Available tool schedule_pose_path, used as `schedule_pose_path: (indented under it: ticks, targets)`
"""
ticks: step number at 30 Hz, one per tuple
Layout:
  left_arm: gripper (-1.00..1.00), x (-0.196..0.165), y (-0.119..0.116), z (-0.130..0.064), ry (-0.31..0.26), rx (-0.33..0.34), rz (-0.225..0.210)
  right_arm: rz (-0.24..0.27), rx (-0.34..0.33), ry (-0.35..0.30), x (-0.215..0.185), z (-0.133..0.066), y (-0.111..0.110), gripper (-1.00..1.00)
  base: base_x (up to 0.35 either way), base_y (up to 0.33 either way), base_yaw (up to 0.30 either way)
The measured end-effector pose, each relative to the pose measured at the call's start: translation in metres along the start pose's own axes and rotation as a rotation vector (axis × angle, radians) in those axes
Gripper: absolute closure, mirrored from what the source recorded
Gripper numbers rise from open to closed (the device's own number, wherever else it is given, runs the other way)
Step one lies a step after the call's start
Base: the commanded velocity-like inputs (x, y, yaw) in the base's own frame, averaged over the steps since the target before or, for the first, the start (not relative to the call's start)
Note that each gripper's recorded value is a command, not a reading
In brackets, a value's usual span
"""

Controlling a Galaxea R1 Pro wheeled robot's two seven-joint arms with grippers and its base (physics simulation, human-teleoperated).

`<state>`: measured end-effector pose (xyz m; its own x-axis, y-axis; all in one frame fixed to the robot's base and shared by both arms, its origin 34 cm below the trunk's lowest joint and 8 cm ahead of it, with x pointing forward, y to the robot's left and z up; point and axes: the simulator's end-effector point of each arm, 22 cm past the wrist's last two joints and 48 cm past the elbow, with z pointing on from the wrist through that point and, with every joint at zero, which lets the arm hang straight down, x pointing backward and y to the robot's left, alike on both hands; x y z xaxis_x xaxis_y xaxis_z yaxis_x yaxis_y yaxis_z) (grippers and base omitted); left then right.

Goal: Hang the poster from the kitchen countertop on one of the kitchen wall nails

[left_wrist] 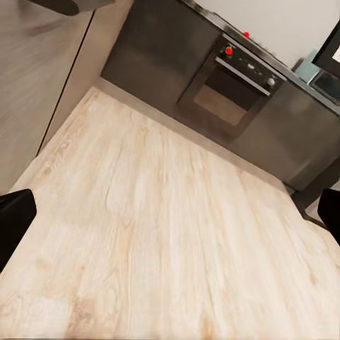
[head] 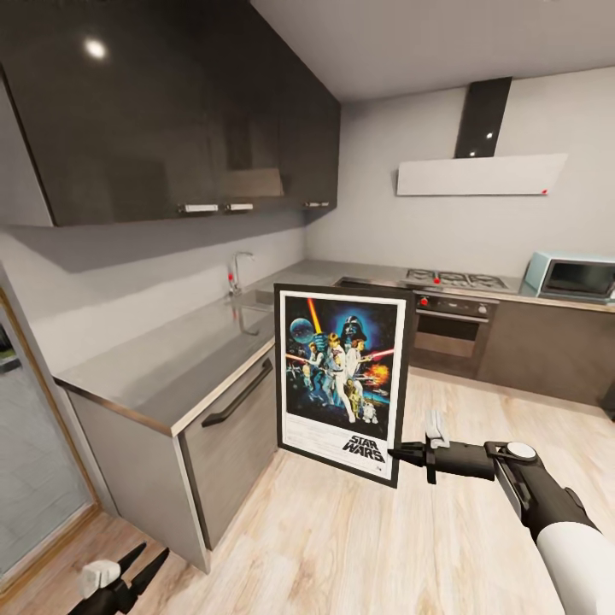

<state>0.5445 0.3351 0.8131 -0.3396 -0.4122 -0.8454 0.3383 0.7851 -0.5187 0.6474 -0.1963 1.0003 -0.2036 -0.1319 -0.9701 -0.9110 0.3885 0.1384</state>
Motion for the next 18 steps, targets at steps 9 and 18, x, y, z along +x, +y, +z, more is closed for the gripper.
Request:
schedule_pose_path:
  ticks: [9, 18]
  targets:
    - [-1.0, -0.004, -0.005, -0.003, -0.001, -0.018, 0.0, 0.0, 0.0, 0.0, -0.01, -0.003, 0.003, 1.0, 0.0, 0.0, 0.0]
    - [-1.0, -0.011, -0.011, -0.006, -0.001, -0.019, 0.0, 0.001, 0.0, -0.001, -0.019, -0.006, 0.007, 1.0, 0.0, 0.0, 0.0]
